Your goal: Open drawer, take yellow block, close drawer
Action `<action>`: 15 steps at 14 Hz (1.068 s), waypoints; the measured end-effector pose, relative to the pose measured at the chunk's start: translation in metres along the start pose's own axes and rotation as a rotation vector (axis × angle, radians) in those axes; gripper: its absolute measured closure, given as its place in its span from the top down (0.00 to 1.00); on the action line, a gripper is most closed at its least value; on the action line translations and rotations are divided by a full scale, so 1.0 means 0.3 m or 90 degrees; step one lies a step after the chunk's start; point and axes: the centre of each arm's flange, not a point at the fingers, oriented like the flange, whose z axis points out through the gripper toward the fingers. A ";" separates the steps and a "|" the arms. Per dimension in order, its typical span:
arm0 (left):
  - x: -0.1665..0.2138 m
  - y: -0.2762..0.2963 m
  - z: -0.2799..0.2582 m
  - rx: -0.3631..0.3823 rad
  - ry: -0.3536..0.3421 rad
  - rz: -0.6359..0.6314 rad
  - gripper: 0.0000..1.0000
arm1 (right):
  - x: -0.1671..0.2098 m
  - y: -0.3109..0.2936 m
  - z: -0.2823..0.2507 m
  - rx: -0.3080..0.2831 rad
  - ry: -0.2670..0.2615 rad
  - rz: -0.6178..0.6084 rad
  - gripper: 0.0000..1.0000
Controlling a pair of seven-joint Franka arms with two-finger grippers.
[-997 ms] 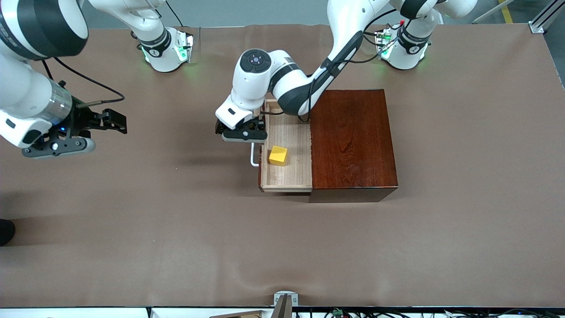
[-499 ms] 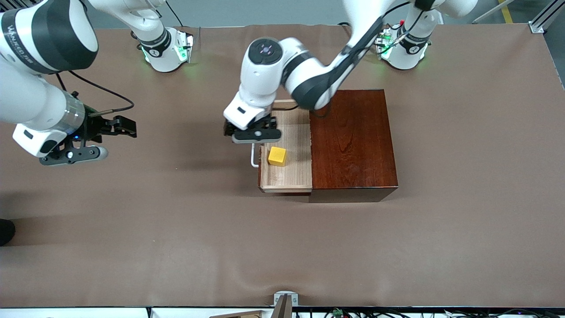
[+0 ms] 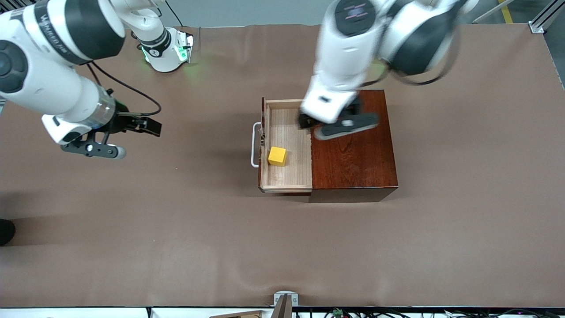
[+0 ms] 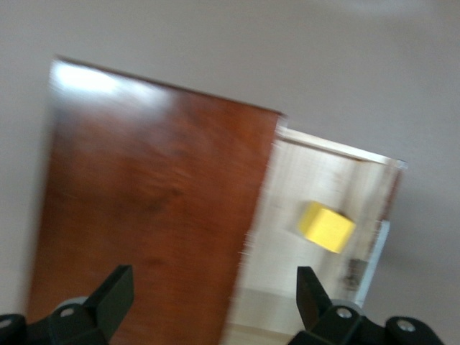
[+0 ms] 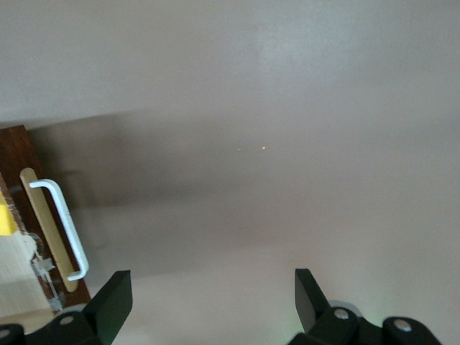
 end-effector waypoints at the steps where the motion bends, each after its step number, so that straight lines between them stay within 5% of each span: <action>1: 0.029 -0.106 -0.041 0.005 0.003 0.015 1.00 | -0.015 -0.030 0.002 -0.001 0.001 0.017 1.00; 6: 0.121 -0.590 -0.122 0.032 0.003 0.045 1.00 | -0.090 -0.184 0.020 -0.002 0.013 0.113 1.00; 10: 0.255 -0.910 -0.121 0.014 -0.017 0.157 1.00 | -0.116 -0.278 0.062 0.016 -0.002 0.210 1.00; 15: 0.278 -0.972 -0.113 0.010 -0.022 0.211 1.00 | -0.153 -0.386 0.137 0.011 -0.030 0.313 1.00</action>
